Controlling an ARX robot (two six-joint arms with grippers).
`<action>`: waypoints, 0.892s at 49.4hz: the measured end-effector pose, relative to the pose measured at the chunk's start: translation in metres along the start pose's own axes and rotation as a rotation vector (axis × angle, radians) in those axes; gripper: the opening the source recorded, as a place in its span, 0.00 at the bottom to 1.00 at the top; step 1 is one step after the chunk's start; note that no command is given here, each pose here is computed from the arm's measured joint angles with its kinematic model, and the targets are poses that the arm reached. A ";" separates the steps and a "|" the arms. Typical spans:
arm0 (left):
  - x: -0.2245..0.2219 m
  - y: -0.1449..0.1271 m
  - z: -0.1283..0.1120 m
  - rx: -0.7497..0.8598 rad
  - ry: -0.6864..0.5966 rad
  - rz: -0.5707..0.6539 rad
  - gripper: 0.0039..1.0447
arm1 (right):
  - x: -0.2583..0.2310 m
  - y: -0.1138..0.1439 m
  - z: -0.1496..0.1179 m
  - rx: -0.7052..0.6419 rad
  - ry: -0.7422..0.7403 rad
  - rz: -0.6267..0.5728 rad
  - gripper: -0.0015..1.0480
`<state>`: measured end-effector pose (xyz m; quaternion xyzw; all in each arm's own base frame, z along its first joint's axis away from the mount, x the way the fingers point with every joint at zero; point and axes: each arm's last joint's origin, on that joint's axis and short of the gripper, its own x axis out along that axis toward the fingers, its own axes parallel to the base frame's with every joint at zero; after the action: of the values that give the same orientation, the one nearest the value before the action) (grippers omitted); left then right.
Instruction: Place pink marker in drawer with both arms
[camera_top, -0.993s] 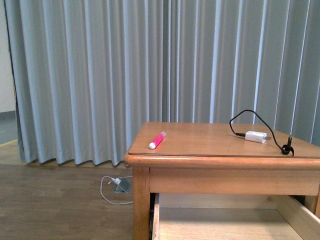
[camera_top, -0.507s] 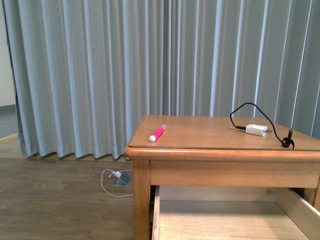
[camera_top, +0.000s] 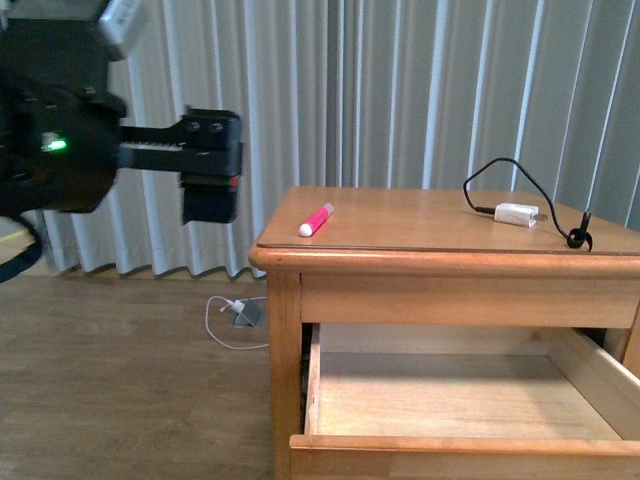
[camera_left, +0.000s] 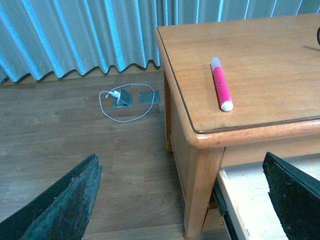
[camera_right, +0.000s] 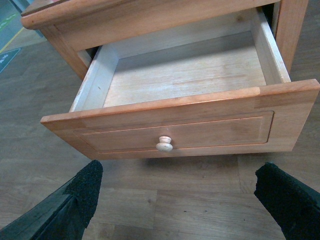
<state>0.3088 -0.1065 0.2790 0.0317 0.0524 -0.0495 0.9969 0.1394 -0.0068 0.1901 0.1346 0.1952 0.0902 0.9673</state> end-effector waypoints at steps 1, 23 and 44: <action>0.007 -0.003 0.001 0.002 0.006 -0.001 0.95 | 0.000 0.000 0.000 0.000 0.000 0.000 0.92; 0.137 -0.043 0.017 0.017 0.082 -0.008 0.95 | 0.000 0.000 0.000 0.000 0.000 0.000 0.92; 0.185 -0.067 -0.007 0.060 0.187 -0.045 0.95 | 0.000 0.000 0.000 0.000 0.000 0.000 0.92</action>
<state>0.4842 -0.1900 0.2478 0.0647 0.1443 -0.0701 0.9849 0.1394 -0.0068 0.1901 0.1346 0.1952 0.0902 0.9673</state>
